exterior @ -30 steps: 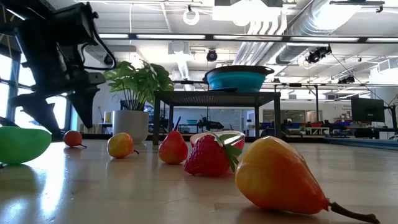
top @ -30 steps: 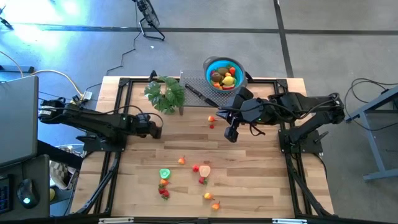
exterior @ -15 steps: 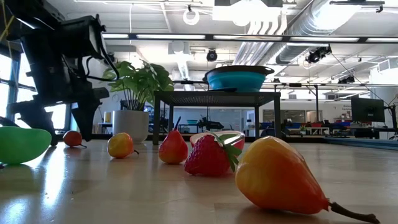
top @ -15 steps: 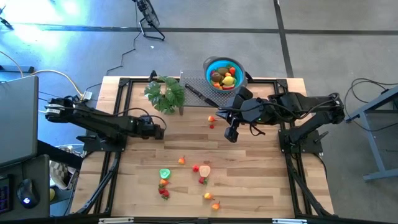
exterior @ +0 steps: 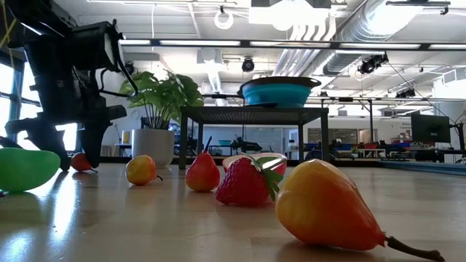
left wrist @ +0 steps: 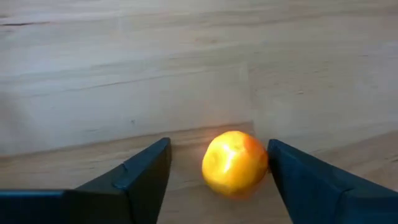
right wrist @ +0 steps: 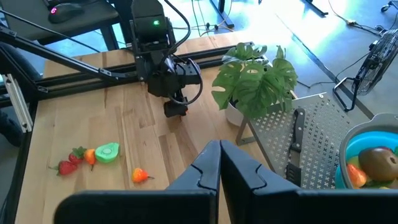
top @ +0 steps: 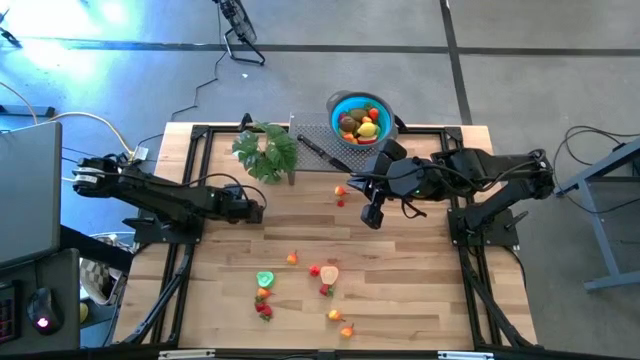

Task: Pick & Place Fruit
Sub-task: Put the yellow pear in the blue bowl on the shelf

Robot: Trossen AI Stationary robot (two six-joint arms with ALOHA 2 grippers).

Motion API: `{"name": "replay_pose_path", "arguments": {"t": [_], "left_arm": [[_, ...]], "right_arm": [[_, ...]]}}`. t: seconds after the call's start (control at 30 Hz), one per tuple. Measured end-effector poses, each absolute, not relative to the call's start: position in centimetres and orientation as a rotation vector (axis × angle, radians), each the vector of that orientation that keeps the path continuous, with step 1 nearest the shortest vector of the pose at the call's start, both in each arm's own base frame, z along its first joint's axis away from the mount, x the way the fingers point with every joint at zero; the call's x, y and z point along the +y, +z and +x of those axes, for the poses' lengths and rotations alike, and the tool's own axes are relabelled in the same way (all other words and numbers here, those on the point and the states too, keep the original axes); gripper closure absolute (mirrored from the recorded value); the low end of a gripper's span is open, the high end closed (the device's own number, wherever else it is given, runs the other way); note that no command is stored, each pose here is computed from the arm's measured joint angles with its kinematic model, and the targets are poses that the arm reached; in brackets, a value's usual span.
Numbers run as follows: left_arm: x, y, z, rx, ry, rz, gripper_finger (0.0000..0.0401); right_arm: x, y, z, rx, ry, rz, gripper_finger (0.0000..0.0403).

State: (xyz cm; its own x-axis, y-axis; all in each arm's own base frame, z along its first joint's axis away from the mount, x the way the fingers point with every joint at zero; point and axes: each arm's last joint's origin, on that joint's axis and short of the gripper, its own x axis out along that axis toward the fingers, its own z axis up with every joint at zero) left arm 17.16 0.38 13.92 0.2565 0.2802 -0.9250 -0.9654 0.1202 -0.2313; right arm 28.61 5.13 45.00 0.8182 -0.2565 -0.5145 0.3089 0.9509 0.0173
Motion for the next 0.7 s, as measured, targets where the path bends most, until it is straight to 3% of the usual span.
{"name": "replay_pose_path", "arguments": {"t": [0.37,0.7], "left_arm": [[0.37,13.91,17.18,0.855,1.090,-1.044,0.0217],[0.33,13.88,17.16,0.870,1.082,-1.053,0.0244]], "right_arm": [[5.13,44.99,28.61,0.534,-0.302,0.101,0.0400],[5.14,44.99,28.61,0.534,-0.302,0.101,0.0400]]}}
